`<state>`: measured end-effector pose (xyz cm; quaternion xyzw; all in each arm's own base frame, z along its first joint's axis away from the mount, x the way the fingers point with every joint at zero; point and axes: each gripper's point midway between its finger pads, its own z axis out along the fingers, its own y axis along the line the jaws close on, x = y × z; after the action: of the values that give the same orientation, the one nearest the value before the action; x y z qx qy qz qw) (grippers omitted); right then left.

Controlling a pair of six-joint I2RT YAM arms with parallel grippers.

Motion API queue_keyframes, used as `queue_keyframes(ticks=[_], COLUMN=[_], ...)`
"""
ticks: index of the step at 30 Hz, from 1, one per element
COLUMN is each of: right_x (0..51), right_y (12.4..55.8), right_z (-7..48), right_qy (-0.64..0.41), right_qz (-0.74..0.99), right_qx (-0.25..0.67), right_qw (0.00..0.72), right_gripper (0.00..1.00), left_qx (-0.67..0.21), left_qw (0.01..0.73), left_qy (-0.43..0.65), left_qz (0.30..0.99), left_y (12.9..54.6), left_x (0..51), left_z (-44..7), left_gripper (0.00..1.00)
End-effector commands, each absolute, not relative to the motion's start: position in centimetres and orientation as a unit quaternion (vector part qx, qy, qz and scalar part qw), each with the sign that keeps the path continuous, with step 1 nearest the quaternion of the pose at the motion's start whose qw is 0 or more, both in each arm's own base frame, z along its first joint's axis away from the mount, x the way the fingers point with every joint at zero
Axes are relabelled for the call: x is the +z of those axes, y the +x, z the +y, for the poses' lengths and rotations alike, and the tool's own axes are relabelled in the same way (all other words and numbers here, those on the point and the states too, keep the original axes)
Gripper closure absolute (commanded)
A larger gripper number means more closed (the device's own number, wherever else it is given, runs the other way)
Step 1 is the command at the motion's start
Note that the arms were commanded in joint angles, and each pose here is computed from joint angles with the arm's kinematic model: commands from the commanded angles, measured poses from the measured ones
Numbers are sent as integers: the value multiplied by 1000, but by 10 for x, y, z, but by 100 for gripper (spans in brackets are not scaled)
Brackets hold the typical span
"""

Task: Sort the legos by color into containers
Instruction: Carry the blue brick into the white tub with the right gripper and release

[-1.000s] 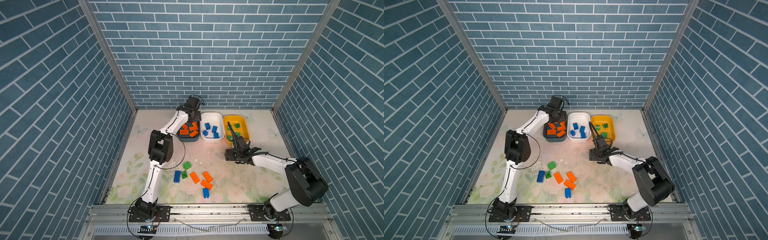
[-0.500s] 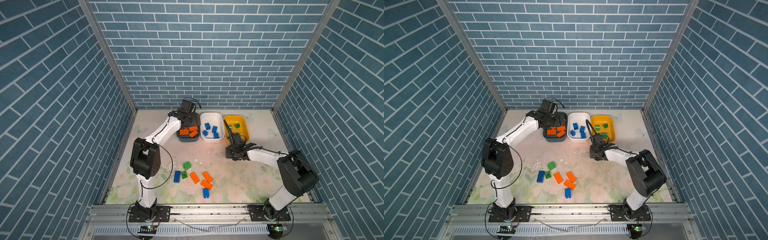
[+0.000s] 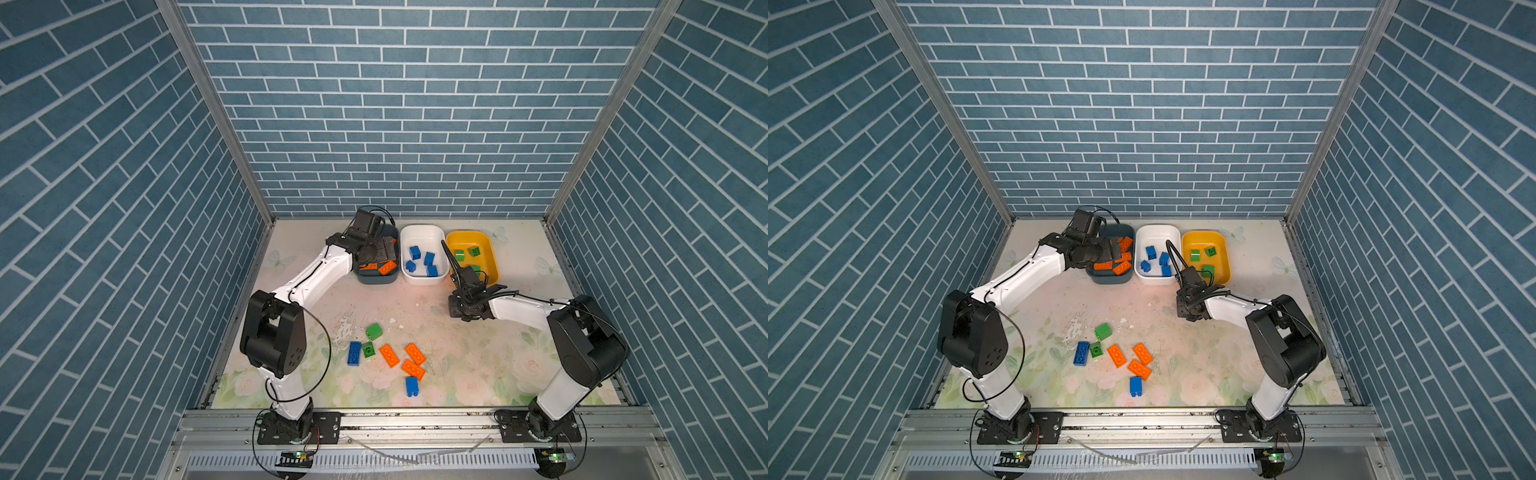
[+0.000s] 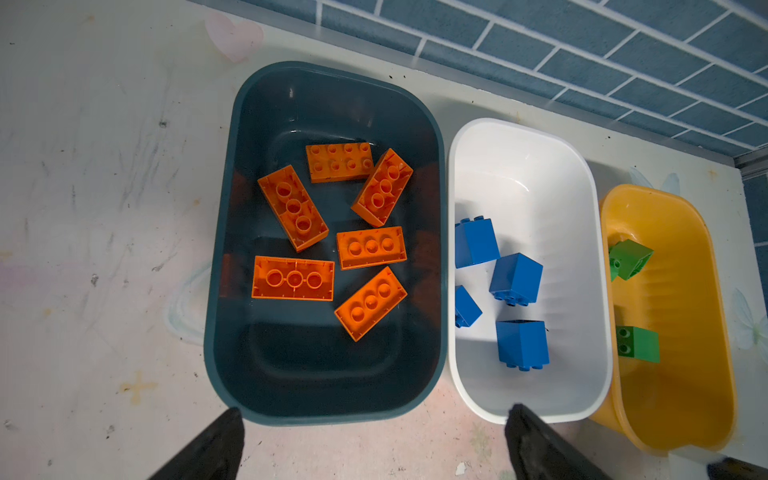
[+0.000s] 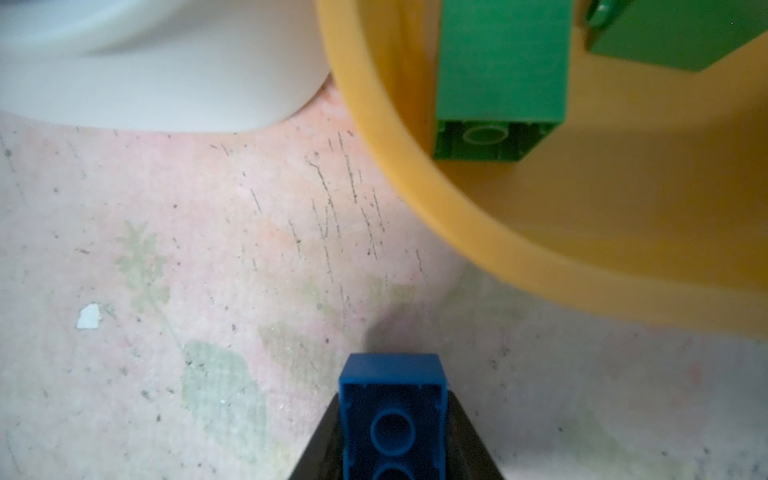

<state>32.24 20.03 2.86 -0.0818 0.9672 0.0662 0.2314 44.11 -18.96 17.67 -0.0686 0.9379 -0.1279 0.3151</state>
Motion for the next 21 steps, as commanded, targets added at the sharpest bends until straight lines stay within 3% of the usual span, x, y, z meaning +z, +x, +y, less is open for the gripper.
queue_keyframes(ticks=[1, 14, 21], right_x=[49, 135, 145], right_y=[327, 354, 392], right_z=[216, 261, 273], right_qy=[-108, -134, -146], right_qz=[955, 885, 890], right_qx=[99, 224, 192], right_qw=[259, 385, 387], right_gripper=[73, 76, 76], left_qx=[-112, -144, -128], left_qw=[319, 343, 321], left_qy=[-69, -50, -51], left_qz=[939, 927, 937], left_y=[428, 418, 408], left_x=[180, 188, 176], left_z=[-184, -189, -184], left_gripper=[1, 1, 1])
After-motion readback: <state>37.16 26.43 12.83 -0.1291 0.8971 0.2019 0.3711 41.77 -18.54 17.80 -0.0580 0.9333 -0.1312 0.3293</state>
